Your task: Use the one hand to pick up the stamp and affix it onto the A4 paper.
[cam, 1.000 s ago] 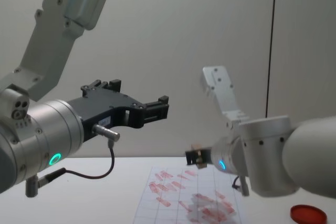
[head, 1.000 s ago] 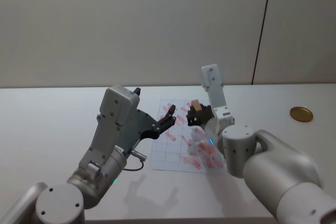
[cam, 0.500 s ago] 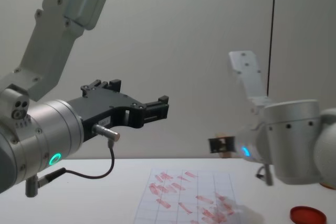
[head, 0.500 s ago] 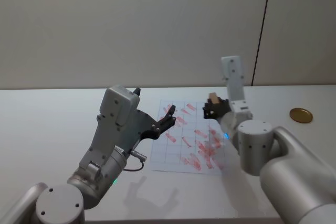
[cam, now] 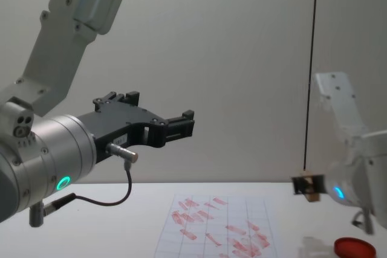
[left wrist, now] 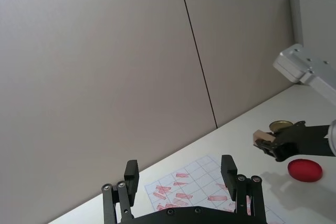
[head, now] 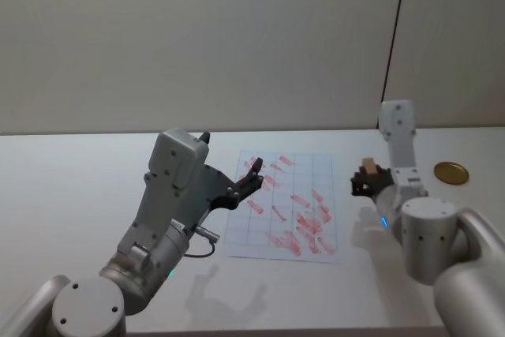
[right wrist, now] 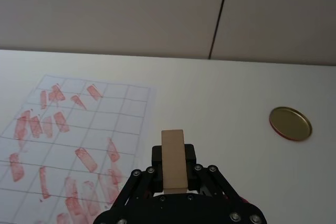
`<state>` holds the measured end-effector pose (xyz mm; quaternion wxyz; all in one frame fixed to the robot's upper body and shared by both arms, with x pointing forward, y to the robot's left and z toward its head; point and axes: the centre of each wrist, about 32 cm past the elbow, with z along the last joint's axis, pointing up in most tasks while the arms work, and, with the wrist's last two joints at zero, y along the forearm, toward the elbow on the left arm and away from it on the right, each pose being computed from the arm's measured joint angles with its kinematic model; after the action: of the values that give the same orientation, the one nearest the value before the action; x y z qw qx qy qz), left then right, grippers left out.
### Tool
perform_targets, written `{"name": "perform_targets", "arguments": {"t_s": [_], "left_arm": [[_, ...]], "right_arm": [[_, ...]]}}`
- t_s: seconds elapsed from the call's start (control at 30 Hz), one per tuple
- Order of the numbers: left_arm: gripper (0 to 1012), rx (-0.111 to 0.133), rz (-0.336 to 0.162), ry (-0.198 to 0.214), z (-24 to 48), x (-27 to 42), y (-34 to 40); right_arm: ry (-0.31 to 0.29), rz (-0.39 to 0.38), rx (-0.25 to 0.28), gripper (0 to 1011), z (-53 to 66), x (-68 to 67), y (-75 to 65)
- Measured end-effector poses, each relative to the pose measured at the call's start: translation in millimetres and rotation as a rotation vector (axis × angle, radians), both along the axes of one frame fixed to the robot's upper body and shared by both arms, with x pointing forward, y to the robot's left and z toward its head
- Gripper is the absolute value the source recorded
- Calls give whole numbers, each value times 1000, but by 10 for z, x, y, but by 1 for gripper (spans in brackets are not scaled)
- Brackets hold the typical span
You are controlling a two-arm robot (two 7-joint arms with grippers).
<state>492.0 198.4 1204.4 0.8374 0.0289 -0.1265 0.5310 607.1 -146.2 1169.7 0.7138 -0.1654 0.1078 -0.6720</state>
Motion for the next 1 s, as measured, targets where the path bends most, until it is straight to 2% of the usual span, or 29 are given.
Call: {"name": "perform_targets", "arguments": {"t_s": [0.27, 0.6, 1.0], "left_arm": [[993, 0, 0, 0, 0, 0, 0], [993, 0, 0, 0, 0, 0, 0], [993, 0, 0, 0, 0, 0, 0]], "right_arm": [[38, -39, -16, 221, -93, -119, -184], [79, -77, -33, 221, -207, -229, -348], [110, -111, -34, 221, -330, -229, -481]]}}
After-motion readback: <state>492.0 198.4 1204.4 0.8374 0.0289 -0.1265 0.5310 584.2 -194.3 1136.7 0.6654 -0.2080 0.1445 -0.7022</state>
